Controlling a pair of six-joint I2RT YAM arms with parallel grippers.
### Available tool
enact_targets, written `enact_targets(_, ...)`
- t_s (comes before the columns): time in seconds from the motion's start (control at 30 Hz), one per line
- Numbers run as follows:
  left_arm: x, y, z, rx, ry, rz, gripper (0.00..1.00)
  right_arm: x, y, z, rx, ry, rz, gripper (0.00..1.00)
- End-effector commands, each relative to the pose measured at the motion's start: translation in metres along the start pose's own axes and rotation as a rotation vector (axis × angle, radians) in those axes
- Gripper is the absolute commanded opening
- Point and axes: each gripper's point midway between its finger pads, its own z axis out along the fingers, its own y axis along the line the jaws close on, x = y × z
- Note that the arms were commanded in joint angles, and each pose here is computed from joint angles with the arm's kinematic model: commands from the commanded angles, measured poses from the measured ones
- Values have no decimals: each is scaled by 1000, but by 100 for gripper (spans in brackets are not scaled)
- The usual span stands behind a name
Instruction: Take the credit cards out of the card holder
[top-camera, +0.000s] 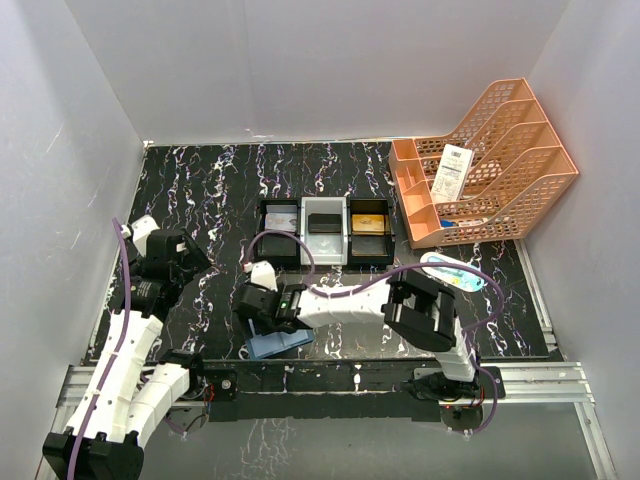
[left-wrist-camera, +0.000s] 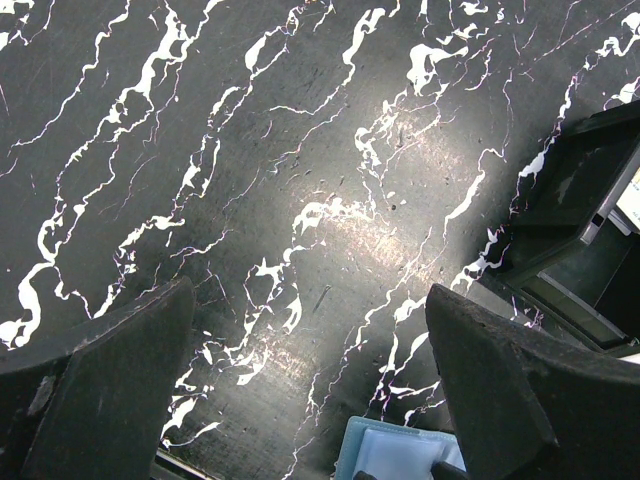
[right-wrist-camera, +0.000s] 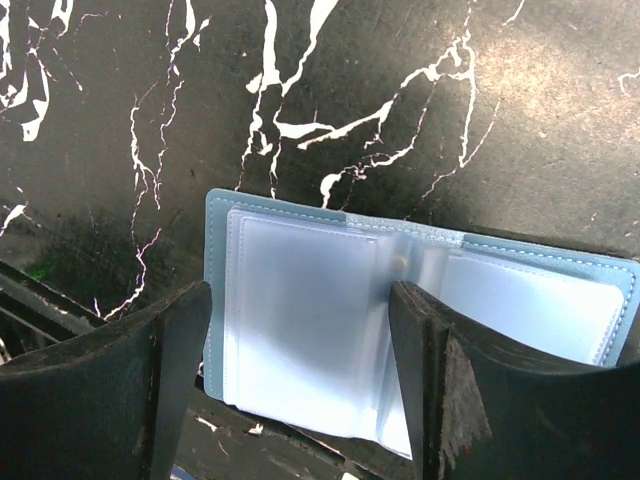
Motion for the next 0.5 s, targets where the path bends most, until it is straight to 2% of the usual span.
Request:
enact_targets(0.0,-12,-3,-4,11,-30,-9,99,24,-16,14,135,63,-83,71)
enact_targets(0.4,-13,-2,-4,9,-31,-9,99,36,-33,23,324,42,-197,68)
enact_targets(0.47,-13,-1,-5,5,-33,-9,99,38,-33,24,334,36,-204,64)
